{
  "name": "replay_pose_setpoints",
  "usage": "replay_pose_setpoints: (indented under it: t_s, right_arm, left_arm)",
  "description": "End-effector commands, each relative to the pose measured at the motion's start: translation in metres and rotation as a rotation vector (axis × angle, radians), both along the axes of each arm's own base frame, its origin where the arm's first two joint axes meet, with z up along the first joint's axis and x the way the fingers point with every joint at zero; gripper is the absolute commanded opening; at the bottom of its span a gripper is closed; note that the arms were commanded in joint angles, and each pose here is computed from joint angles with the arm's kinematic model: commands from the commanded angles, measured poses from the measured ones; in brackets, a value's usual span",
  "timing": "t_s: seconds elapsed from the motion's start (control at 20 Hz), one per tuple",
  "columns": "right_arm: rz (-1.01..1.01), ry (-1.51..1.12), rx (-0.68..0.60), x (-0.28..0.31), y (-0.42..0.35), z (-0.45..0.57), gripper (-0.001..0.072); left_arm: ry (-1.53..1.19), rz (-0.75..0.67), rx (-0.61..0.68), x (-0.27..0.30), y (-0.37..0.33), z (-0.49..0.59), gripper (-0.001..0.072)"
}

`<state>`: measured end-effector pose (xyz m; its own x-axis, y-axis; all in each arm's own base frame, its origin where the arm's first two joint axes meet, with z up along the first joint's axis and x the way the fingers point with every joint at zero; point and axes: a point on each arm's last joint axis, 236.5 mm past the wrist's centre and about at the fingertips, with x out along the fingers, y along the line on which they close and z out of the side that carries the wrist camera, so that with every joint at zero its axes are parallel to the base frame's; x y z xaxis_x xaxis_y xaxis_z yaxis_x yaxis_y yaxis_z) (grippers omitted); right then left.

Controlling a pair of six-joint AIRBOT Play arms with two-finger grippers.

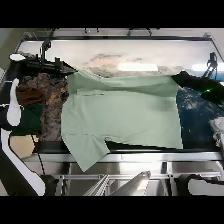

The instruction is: Fold the shirts.

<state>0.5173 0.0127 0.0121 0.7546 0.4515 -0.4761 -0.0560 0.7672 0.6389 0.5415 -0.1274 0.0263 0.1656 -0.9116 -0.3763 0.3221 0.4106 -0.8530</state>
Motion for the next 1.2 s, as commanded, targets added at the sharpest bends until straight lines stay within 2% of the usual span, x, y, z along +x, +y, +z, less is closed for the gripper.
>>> replay_pose_setpoints:
  t_s: [0.0, 0.15, 0.3, 0.45, 0.55, 0.7, 1.15]
  right_arm:
    - [0.056, 0.032, 0.084, 0.029, 0.007, -0.03, 0.0017]
    - [0.072, 0.026, 0.116, 0.036, 0.002, -0.024, 0.0017]
    - [0.151, 0.056, 0.132, 0.015, -0.004, -0.026, 0.0017]
    - [0.204, 0.15, 0.082, -0.008, -0.011, -0.049, 0.0018]
    - [0.223, 0.188, 0.049, -0.017, -0.012, -0.064, 0.0018]
    - [0.215, 0.249, 0.037, -0.025, -0.021, -0.085, 0.0018]
    - [0.137, 0.282, 0.054, -0.027, -0.052, -0.102, 0.0017]
  left_arm:
    - [0.025, 0.106, 0.028, 0.03, 0.006, -0.038, 0.0023]
    - [0.01, 0.055, 0.029, 0.019, 0.003, -0.039, 0.0023]
    - [0.02, -0.028, 0.048, -0.001, 0.002, -0.033, 0.0023]
    - [0.135, -0.097, 0.227, -0.029, 0.016, -0.066, 0.0023]
    - [0.199, -0.146, 0.296, -0.047, 0.02, -0.082, 0.0023]
    - [0.289, -0.226, 0.314, -0.076, 0.025, -0.091, 0.0023]
    - [0.366, -0.208, 0.301, -0.085, 0.043, -0.089, 0.0023]
